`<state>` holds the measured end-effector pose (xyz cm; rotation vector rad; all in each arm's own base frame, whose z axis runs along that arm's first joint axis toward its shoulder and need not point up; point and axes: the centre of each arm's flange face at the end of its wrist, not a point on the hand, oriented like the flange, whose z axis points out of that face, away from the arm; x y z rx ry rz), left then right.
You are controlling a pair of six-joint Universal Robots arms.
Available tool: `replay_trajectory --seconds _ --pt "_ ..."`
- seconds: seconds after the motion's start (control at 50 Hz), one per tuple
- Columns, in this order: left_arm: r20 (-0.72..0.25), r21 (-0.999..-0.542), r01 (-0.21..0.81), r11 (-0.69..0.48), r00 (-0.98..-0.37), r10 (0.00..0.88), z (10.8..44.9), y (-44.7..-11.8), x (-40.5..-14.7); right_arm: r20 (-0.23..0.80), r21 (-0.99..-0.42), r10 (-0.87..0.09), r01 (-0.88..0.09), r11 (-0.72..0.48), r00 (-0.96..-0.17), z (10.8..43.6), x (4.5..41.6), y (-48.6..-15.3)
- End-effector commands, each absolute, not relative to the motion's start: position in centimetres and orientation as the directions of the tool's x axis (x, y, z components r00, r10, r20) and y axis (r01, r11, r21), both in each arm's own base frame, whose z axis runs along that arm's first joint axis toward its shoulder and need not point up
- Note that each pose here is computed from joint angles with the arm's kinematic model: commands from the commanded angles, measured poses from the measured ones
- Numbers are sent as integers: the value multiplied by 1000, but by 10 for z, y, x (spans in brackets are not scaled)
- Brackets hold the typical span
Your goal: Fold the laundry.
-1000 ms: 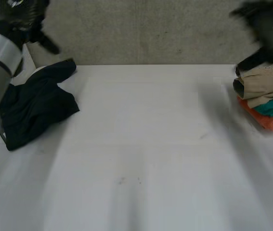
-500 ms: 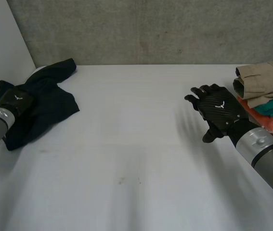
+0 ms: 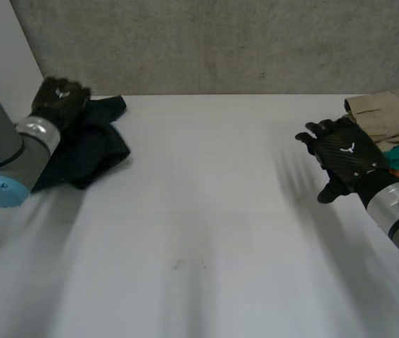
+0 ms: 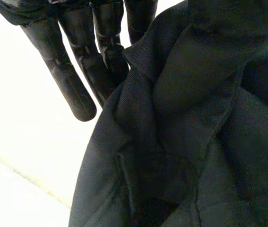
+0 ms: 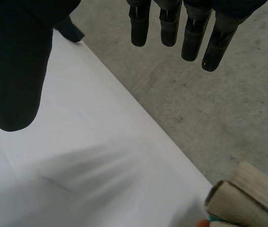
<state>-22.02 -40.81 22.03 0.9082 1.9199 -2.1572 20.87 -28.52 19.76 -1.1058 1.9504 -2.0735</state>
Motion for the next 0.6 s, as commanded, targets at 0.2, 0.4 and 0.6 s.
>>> replay_trajectory --seconds 0.2,0.4,0.6 --pt "-55 -998 21 -57 -701 711 214 -238 -395 450 -893 -372 -417 -171 -812 217 192 -302" --pt "-69 -996 11 -92 -746 662 237 -251 -373 382 -920 -413 -385 -81 -827 210 193 -292" --pt "-260 -965 250 -85 -846 465 232 -304 -286 225 -912 -608 -385 144 -761 199 212 -247"
